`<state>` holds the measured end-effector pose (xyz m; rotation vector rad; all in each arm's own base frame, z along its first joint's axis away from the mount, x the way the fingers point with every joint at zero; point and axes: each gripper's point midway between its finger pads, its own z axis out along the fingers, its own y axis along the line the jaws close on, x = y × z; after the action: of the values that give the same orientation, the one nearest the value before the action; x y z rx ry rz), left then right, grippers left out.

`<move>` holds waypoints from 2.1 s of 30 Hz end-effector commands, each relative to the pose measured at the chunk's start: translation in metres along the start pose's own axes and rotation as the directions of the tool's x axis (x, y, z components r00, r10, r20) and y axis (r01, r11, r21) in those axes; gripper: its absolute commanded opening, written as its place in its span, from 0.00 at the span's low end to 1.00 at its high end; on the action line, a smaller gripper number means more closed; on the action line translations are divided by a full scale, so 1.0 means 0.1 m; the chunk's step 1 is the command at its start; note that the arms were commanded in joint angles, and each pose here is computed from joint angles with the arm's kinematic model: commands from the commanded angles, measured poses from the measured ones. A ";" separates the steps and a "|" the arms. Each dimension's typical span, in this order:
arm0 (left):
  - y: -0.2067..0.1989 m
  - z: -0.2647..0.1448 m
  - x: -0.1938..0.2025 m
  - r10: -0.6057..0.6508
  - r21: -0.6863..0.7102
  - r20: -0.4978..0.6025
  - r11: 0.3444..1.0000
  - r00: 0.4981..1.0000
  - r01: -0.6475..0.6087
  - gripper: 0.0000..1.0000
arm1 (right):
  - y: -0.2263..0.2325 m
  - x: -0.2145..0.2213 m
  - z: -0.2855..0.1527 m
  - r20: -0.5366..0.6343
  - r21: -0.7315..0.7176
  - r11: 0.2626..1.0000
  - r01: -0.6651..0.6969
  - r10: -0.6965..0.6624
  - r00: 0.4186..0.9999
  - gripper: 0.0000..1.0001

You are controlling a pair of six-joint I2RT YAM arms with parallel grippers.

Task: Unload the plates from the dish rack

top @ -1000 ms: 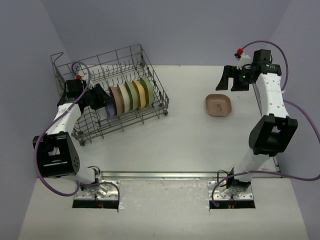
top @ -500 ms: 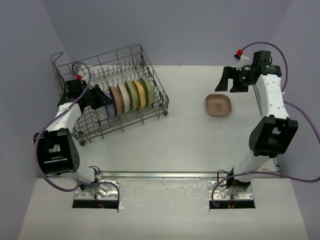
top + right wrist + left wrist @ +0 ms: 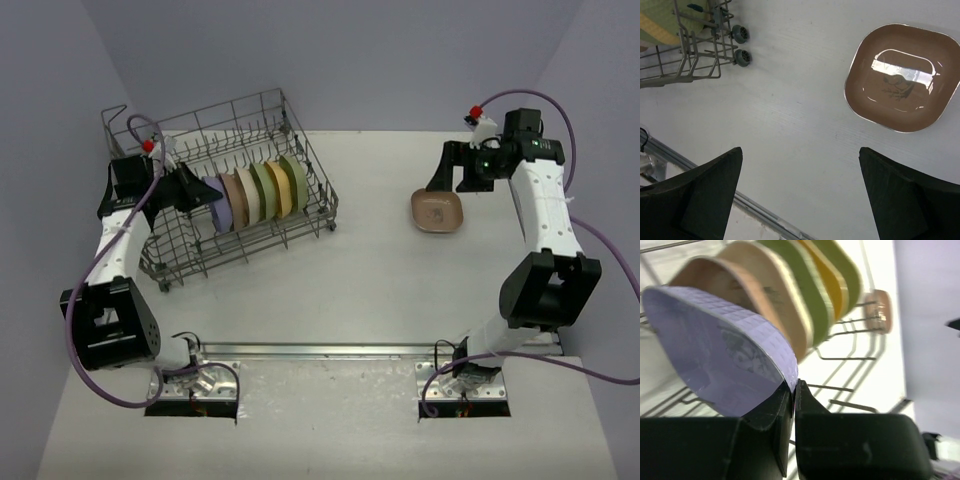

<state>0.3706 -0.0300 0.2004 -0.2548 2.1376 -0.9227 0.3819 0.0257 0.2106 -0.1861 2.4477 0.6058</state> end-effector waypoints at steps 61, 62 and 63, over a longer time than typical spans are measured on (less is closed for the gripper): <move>-2.03 0.03 2.44 0.785 0.406 -0.023 -0.559 -0.619 -0.723 0.00 | 2.18 0.76 0.03 -0.001 -0.355 0.809 0.468 -0.501 0.865 0.78; -2.04 0.02 2.46 0.777 0.407 -0.016 -0.570 -0.629 -0.714 0.00 | 2.18 0.81 0.06 -0.022 -0.356 0.807 0.471 -0.512 0.859 0.77; -2.04 0.02 2.47 0.767 0.406 -0.011 -0.582 -0.641 -0.704 0.00 | 2.17 0.87 0.09 -0.047 -0.357 0.805 0.474 -0.522 0.852 0.77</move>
<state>0.1858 -0.2777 0.1796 2.1067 1.3813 0.2726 0.2703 0.2170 0.2542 -0.8315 2.2452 0.8437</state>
